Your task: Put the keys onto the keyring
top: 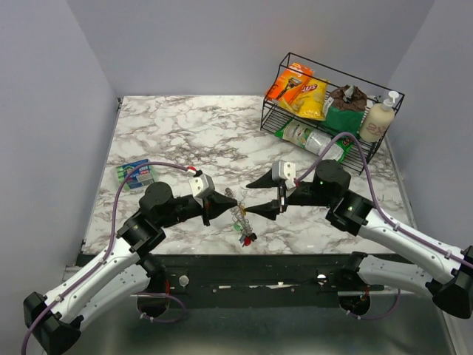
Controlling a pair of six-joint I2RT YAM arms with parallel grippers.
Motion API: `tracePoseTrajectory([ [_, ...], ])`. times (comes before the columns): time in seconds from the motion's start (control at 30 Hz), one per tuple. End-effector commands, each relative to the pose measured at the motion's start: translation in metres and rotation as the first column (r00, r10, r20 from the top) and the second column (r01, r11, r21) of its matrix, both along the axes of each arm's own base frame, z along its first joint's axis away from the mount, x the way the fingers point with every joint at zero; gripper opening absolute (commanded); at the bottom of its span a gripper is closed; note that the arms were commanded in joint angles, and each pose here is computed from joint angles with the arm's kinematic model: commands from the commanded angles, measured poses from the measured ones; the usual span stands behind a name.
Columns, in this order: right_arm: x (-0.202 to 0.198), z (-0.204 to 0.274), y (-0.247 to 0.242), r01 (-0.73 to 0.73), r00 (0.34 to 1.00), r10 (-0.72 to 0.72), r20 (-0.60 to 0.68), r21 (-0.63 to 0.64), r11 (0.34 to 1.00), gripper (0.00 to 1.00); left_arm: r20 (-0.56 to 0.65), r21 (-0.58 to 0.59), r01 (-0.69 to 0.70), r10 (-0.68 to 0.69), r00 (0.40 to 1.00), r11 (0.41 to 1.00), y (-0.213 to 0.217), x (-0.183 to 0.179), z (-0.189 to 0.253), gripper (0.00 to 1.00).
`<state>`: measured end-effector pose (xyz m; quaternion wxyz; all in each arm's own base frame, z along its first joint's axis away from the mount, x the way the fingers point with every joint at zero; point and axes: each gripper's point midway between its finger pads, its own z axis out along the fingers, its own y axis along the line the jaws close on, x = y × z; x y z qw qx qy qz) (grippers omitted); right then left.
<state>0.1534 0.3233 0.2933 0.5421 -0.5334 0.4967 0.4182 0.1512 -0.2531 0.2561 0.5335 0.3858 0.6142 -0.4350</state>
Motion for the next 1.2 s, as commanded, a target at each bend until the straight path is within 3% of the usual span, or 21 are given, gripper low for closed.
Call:
tracePoseTrajectory([
  [0.0, -0.019, 0.017, 0.000, -0.114, 0.993, 0.112, 0.028, 0.053, 0.992, 0.67, 0.121, -0.108, 0.112, -0.099, 0.988, 0.988, -0.009, -0.015, 0.036, 0.00],
  [0.47, -0.012, 0.000, 0.005, -0.112, 0.993, 0.112, -0.019, 0.017, 0.994, 0.57, 0.158, -0.146, 0.182, -0.158, 0.975, 0.972, -0.012, -0.027, 0.050, 0.00],
  [0.57, -0.010, -0.003, 0.006, -0.107, 0.994, 0.108, -0.026, 0.012, 0.994, 0.52, 0.164, -0.150, 0.189, -0.164, 0.973, 0.971, -0.013, -0.028, 0.052, 0.00],
  [0.63, -0.008, -0.006, 0.006, -0.098, 0.995, 0.099, -0.031, 0.005, 0.995, 0.41, 0.166, -0.151, 0.192, -0.166, 0.972, 0.970, -0.013, -0.029, 0.053, 0.00],
  [1.17, -0.011, -0.016, 0.002, -0.115, 0.992, 0.114, -0.053, -0.005, 0.993, 0.32, 0.199, -0.165, 0.189, -0.155, 0.968, 0.968, -0.010, -0.032, 0.062, 0.00],
])
